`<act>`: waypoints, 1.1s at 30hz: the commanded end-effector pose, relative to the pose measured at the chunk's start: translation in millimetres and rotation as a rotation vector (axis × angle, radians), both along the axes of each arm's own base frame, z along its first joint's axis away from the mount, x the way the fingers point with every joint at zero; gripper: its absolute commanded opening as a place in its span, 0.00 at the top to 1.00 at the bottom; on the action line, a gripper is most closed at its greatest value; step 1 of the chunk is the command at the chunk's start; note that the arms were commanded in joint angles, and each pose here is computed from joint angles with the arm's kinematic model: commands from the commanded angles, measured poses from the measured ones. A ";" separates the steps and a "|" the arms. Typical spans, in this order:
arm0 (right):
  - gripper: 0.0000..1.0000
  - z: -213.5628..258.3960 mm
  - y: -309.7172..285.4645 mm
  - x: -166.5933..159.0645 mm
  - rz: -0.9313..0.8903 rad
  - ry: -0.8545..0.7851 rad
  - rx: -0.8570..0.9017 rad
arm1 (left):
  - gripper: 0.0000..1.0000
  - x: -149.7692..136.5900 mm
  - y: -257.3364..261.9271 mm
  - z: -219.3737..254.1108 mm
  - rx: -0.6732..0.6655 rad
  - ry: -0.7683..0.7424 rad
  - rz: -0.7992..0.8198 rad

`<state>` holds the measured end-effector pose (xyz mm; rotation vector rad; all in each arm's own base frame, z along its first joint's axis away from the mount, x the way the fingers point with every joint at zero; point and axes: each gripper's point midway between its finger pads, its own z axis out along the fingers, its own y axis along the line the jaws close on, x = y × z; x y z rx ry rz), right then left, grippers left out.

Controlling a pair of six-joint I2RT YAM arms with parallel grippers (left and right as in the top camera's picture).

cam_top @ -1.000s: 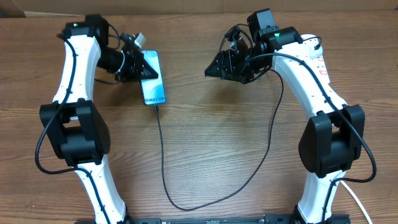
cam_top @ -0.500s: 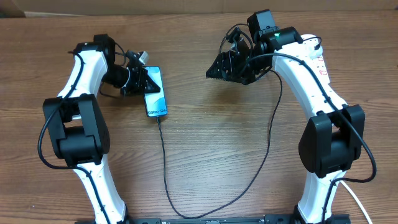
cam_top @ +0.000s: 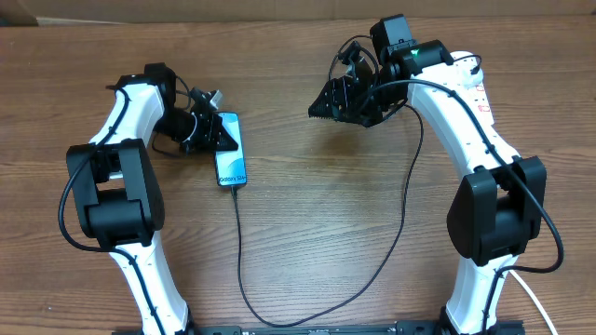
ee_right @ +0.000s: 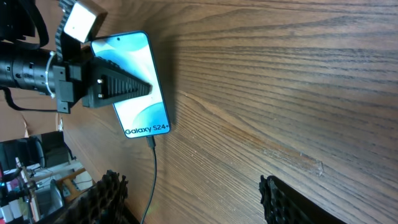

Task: Plug charger to phone and switch on socket
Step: 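Open the right gripper and lower the phone flat with the left gripper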

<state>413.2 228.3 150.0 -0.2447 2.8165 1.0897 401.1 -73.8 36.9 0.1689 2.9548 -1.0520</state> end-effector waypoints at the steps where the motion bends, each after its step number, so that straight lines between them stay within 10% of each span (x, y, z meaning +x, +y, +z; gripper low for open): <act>1: 0.30 0.7 1.3 -0.4 0.010 -0.008 -0.003 | 0.96 -5.3 0.5 -4.7 0.028 0.003 -0.018; 33: 0.30 0.6 1.3 -0.5 0.010 -0.007 -0.003 | 0.71 -7.6 1.5 -17.7 0.034 -0.005 -0.013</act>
